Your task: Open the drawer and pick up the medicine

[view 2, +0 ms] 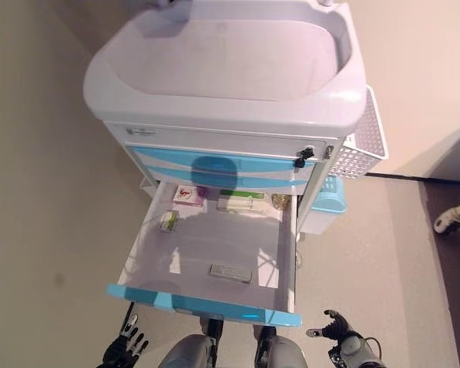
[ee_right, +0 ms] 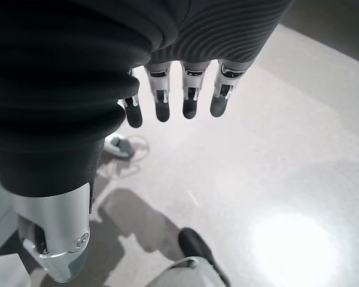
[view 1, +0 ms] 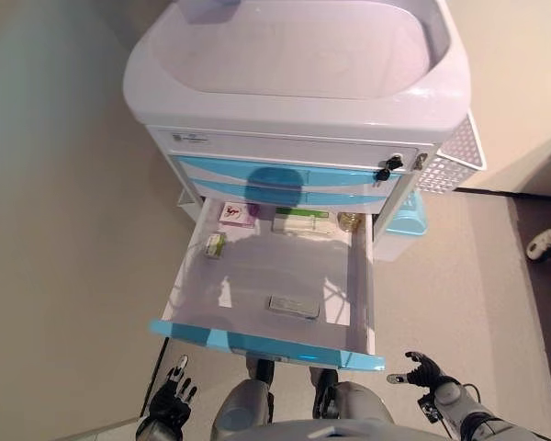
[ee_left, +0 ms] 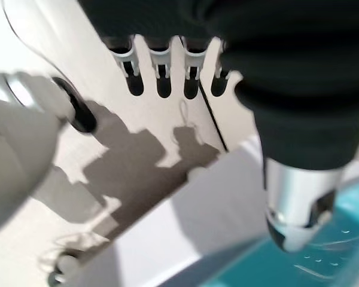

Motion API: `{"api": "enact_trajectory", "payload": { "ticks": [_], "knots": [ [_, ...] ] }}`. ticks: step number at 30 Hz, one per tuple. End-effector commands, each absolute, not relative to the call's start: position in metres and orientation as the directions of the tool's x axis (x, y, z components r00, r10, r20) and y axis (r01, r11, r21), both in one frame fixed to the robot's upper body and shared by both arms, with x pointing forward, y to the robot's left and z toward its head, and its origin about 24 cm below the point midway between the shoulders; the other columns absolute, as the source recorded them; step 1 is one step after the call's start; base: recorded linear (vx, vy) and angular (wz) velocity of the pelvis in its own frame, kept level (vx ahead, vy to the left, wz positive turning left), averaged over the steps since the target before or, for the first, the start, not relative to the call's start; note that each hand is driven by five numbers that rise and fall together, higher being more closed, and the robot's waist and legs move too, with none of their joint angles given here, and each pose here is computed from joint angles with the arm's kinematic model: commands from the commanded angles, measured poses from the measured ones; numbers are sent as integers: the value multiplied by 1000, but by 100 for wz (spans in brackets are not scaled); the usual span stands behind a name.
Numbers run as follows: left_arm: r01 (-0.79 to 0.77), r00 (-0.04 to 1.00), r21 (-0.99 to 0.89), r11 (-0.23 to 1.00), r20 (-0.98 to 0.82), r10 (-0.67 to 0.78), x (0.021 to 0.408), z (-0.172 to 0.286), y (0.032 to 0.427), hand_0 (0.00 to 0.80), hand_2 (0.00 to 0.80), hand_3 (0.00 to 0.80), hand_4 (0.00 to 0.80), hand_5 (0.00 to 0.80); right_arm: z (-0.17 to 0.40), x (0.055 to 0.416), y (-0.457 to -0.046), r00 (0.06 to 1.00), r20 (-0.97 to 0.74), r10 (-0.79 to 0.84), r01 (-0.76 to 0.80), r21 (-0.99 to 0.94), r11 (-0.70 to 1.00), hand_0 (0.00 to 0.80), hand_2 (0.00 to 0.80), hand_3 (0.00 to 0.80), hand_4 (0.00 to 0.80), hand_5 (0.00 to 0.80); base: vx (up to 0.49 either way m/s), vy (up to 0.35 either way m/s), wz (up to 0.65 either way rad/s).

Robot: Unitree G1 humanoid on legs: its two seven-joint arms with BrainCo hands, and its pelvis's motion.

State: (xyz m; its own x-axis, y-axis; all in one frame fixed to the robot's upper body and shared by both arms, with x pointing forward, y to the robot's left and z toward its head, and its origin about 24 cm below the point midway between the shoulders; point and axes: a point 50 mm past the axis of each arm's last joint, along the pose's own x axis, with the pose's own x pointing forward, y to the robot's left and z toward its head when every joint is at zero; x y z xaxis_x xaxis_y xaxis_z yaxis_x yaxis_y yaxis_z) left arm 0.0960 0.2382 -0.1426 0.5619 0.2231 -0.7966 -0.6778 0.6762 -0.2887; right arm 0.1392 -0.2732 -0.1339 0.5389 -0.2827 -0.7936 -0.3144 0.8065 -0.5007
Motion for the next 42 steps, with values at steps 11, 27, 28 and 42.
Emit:
{"api": "enact_trajectory", "payload": {
  "ticks": [11,27,28,42],
  "knots": [
    [-398,262,250,883,-891,371,50,-158,273,0,0,0,0,0,-118,159,-288,612,-702,-365,-159,-561,813,0,0,0,0,0,86,38,-29],
    [33,211,321,947,-928,307,28,-168,245,0,0,0,0,0,26,213,-261,996,-84,15,-57,-533,844,0,0,0,0,0,36,21,-29],
    [34,211,321,947,-928,307,27,-168,245,0,0,0,0,0,26,213,-261,996,-84,15,-58,-533,844,0,0,0,0,0,29,1,-8],
    [289,301,322,902,-925,234,39,-168,235,0,0,0,0,0,59,241,-168,851,-22,525,-420,-627,656,0,0,0,0,0,11,-7,4]
  ]
}}
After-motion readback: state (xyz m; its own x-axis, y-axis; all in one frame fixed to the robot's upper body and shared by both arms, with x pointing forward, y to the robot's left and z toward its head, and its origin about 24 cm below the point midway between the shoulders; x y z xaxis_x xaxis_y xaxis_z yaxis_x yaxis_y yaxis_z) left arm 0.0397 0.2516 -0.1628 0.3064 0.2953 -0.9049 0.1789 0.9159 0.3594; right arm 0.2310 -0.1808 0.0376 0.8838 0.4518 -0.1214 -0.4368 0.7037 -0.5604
